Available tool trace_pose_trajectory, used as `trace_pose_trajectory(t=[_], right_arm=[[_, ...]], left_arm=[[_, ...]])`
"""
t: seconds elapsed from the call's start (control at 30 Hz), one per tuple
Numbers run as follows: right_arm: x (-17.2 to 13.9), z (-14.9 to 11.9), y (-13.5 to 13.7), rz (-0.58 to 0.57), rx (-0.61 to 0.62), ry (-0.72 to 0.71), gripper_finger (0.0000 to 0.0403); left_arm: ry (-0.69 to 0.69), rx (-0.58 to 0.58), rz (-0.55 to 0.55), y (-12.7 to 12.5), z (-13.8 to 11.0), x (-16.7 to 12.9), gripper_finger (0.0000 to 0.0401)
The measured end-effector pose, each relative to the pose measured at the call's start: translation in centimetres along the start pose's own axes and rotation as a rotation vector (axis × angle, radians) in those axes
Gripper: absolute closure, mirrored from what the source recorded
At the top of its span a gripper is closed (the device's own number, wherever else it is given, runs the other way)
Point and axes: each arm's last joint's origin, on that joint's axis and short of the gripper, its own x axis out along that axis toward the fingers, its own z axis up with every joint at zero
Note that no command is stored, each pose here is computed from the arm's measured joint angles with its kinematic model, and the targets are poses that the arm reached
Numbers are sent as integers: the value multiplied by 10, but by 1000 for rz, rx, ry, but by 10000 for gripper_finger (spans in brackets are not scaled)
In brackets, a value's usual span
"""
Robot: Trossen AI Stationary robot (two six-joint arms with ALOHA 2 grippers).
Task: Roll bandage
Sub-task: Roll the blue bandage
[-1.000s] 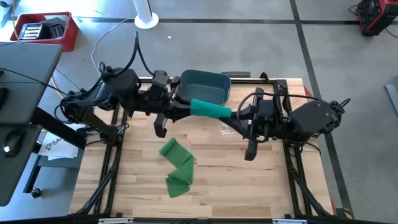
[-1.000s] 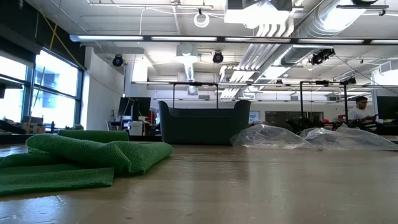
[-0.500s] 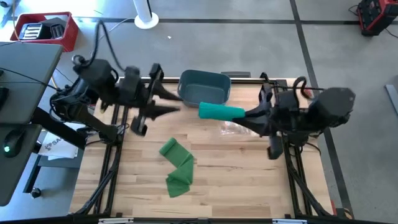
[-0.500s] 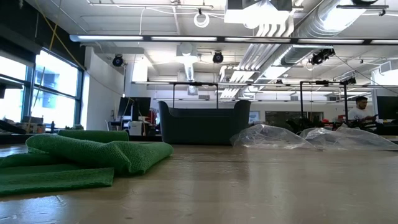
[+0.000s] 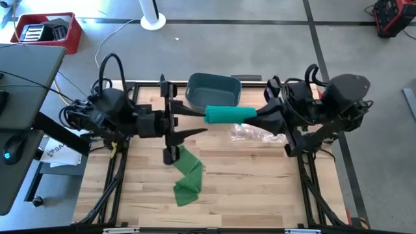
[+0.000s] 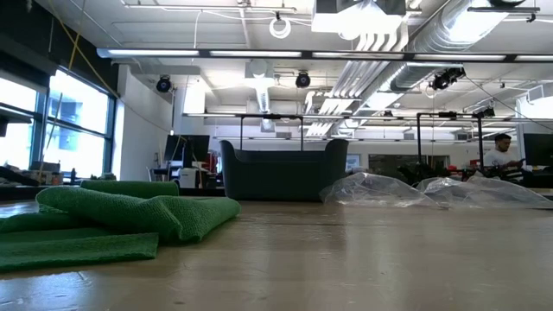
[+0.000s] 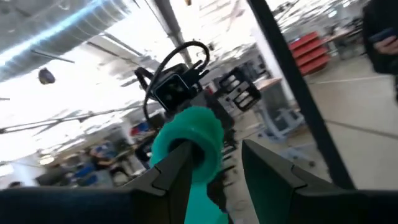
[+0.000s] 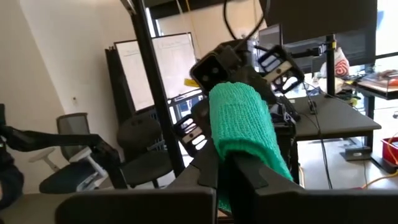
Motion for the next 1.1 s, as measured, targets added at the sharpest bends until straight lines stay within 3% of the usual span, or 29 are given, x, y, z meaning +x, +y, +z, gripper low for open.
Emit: trace_pose_trajectory(t=[0.13,0.67,1.1], right_arm=[[0,0,0,0,-1,-1,400],[5,-1,-11,-46,24,4,400],[14,-13,-11,-70,14,47,392]], left_arm=[[33,-21,65,-1,2,-1,265],[28,-107,26,-8,-8,11,266],[97,-227,113,2,-18,14,295]])
